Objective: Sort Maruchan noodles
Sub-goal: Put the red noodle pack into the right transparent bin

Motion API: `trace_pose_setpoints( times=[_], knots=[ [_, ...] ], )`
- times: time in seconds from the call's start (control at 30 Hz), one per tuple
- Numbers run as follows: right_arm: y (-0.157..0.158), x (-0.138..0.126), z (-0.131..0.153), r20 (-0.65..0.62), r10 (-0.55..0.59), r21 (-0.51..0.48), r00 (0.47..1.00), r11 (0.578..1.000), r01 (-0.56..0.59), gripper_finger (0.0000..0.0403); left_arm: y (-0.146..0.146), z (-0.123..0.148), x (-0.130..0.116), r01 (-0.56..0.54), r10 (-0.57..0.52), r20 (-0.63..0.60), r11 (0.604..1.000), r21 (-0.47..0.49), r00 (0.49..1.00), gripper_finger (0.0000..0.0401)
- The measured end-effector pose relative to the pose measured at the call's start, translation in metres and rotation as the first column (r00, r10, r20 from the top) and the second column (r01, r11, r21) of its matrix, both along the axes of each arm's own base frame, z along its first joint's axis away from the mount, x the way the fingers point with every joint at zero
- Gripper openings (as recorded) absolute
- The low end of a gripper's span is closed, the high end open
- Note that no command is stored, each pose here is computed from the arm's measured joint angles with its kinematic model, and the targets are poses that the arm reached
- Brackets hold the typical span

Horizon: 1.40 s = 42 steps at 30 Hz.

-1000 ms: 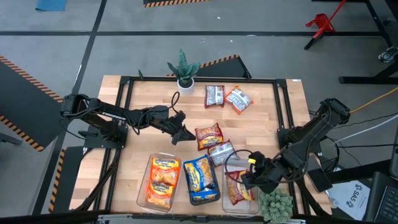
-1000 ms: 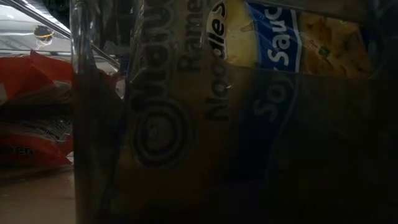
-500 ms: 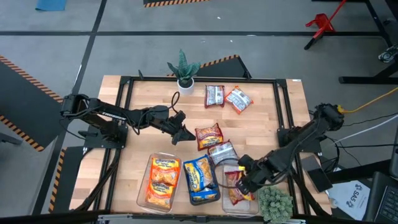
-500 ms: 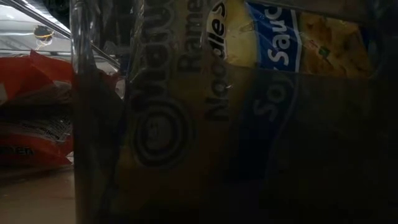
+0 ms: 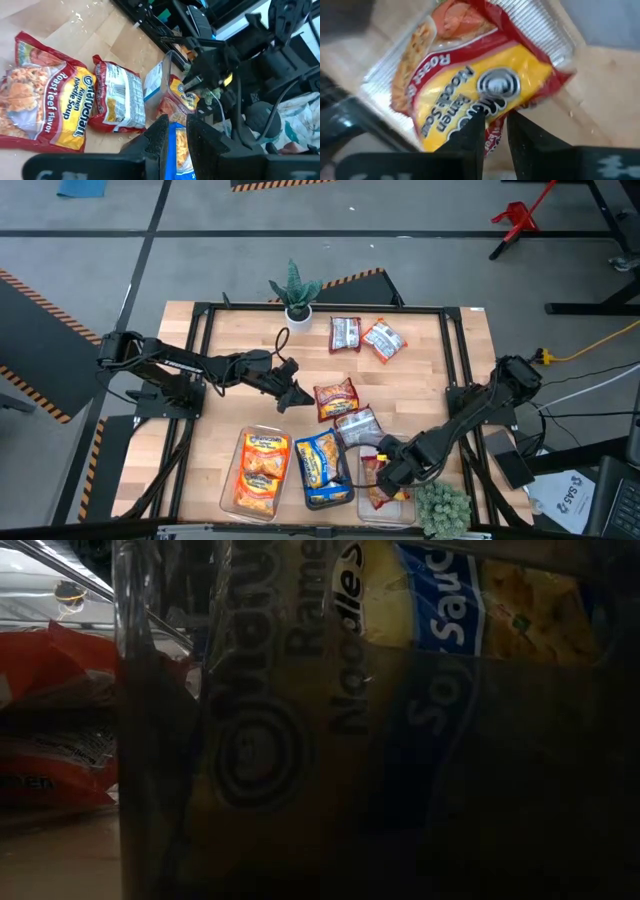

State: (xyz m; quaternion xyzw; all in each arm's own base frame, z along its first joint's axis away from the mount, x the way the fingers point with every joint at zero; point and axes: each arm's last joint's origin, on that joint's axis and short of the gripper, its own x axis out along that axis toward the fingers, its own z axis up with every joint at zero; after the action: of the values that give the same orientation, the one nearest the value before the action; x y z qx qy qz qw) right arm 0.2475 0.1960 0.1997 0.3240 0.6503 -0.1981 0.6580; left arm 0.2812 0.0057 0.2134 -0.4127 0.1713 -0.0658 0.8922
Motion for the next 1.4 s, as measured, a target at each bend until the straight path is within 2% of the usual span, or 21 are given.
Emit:
trace_pose_setpoints(
  times=[0.2,0.33,0.63,0.8,0.97,1.1,1.2,1.27,1.4],
  knots=[
    [-0.005,0.01,-0.016,-0.045,0.076,-0.005,0.996,0.997,-0.076,0.006,0.003,0.0,0.0,-0.026,0.026,0.001,1.0,0.014,1.0,0.006],
    [-0.012,0.016,-0.015,-0.014,0.102,-0.017,0.995,0.995,-0.102,0.006,0.009,0.0,0.0,-0.043,0.043,0.002,0.999,0.016,0.999,0.006],
    [-0.006,0.021,0.031,0.143,0.195,0.0,0.97,0.98,-0.197,0.006,0.02,0.0,-0.001,-0.03,0.03,0.008,1.0,0.005,1.0,0.006],
    [-0.019,0.024,0.036,0.159,0.156,-0.098,0.975,0.985,-0.142,0.006,0.024,0.0,-0.002,-0.069,0.068,0.011,0.997,0.038,0.998,0.0061],
    [-0.052,0.03,0.071,0.132,0.132,-0.137,0.982,0.984,-0.113,0.006,0.034,0.0,-0.003,-0.072,0.071,0.011,0.997,0.031,0.997,0.0075],
    [-0.082,0.033,0.103,0.161,0.169,-0.285,0.972,0.951,-0.119,0.0065,0.046,0.0,-0.006,-0.066,0.066,0.013,0.998,0.024,0.998,0.0091],
    [-0.108,0.04,0.111,0.181,0.167,-0.328,0.969,0.939,-0.101,0.0093,0.052,0.0,-0.007,-0.051,0.051,0.019,0.998,0.043,0.999,0.0103],
    [-0.126,0.045,0.108,0.165,0.121,-0.327,0.979,0.943,-0.061,0.0127,0.052,-0.001,-0.007,-0.045,0.044,0.017,0.997,0.068,0.999,0.0111],
    [-0.161,0.055,0.082,0.177,0.042,-0.291,0.983,0.957,0.012,0.0217,0.048,-0.009,-0.007,-0.036,0.04,-0.042,0.995,0.093,0.998,0.0126]
  ],
)
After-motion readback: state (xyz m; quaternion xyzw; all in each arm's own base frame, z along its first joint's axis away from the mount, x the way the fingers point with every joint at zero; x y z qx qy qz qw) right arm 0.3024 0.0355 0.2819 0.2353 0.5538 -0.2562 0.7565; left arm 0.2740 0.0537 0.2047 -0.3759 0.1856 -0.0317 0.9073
